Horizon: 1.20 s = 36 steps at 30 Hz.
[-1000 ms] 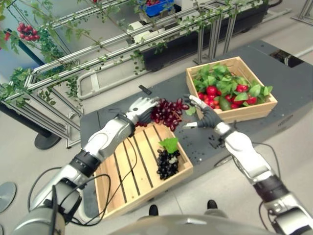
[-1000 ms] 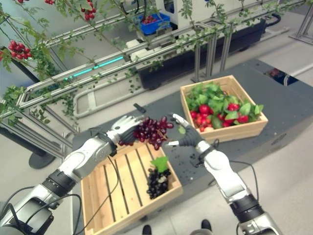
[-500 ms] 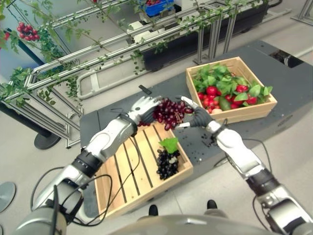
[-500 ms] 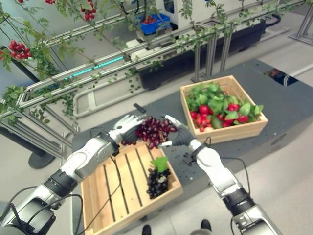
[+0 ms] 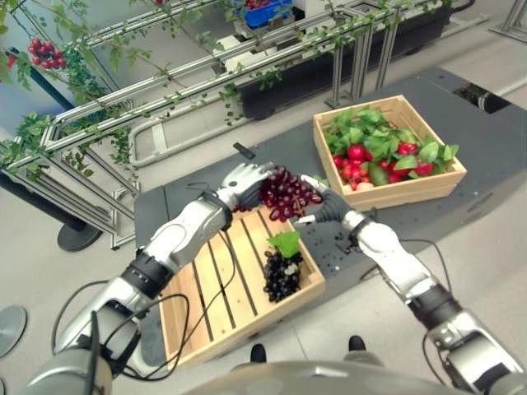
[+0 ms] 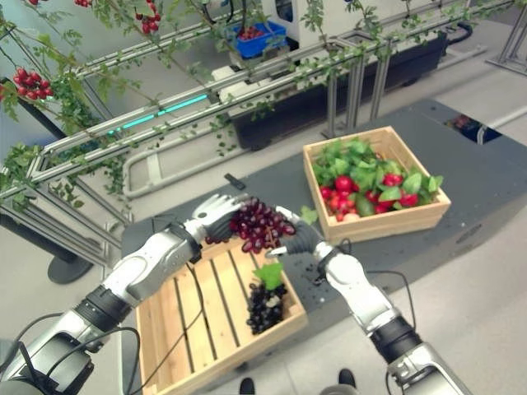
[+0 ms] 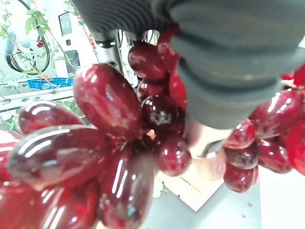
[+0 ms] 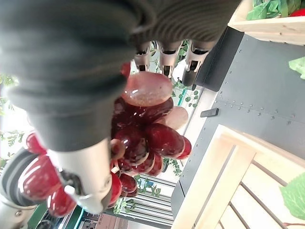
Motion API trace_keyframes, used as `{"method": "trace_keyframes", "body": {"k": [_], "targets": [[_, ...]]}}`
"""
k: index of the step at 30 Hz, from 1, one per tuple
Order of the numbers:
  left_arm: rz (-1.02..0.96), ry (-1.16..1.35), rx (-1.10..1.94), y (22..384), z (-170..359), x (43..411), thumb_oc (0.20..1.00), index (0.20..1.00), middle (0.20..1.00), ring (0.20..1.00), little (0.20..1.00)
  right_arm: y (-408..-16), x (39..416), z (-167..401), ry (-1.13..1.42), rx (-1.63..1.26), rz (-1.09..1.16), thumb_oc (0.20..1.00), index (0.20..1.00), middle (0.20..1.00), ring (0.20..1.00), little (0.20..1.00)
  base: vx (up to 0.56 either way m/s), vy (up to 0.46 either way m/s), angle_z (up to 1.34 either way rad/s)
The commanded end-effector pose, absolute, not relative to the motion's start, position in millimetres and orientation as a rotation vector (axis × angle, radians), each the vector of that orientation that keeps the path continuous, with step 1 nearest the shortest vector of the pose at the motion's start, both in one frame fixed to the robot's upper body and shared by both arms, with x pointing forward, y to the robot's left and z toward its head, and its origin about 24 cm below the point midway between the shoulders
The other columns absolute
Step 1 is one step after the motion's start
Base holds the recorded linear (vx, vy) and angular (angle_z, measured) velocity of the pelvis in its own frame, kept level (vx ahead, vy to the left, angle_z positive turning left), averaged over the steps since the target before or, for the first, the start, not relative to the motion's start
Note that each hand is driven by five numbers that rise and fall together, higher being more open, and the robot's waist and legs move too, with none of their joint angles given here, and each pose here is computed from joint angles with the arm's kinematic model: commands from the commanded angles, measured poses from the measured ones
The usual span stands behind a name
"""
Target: Pick up the fruits from the basket on one side to the basket on the other side
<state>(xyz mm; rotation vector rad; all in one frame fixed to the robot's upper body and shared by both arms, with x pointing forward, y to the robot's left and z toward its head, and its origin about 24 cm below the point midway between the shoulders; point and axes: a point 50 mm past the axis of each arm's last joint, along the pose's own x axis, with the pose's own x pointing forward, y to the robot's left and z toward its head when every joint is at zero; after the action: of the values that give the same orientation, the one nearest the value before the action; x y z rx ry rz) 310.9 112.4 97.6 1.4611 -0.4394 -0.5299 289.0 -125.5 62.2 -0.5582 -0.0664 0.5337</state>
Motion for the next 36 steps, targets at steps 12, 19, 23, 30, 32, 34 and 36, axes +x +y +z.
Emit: {"method": "trace_keyframes", "body": {"k": [12,19,23,30,32,34,36], "targets": [[-0.394,-0.637,1.390,97.6,145.8,325.9,0.200,0.200,0.200,0.200,0.200,-79.2,297.1,82.7,-0.210,-0.489,0.616,1.000,1.000,1.000,1.000,1.000,0.00,0.000,0.00],[-0.368,-0.645,1.411,103.8,147.6,325.1,0.200,0.200,0.200,0.200,0.200,-76.8,294.7,86.6,-0.218,-0.410,0.624,1.000,1.000,1.000,1.000,1.000,0.00,0.000,0.00],[-0.366,-0.626,1.439,107.6,141.3,326.6,0.200,0.200,0.200,0.200,0.200,-77.9,293.1,98.0,-0.263,-0.356,0.621,1.000,1.000,1.000,1.000,1.000,0.01,-0.003,0.00],[-0.376,-0.685,1.419,92.0,153.6,327.6,0.200,0.200,0.200,0.200,0.200,-68.8,294.2,96.6,-0.253,-0.365,0.653,1.000,1.000,1.000,1.000,1.000,0.00,-0.002,0.00],[-0.358,-0.715,1.418,91.3,158.9,325.9,0.200,0.200,0.200,0.200,0.200,-63.2,294.5,97.3,-0.258,-0.350,0.663,1.000,1.000,1.000,1.000,1.000,0.00,0.000,0.00],[-0.360,-0.720,1.417,90.9,159.4,325.3,0.200,0.200,0.200,0.200,0.200,-60.5,294.4,98.2,-0.260,-0.334,0.667,1.000,1.000,1.000,1.000,1.000,0.00,0.000,0.00],[-0.356,-0.725,1.408,90.1,160.0,325.4,0.200,0.200,0.200,0.200,0.200,-55.1,292.5,97.9,-0.253,-0.250,0.676,1.000,1.000,1.000,1.000,1.000,0.00,0.000,0.00]]}}
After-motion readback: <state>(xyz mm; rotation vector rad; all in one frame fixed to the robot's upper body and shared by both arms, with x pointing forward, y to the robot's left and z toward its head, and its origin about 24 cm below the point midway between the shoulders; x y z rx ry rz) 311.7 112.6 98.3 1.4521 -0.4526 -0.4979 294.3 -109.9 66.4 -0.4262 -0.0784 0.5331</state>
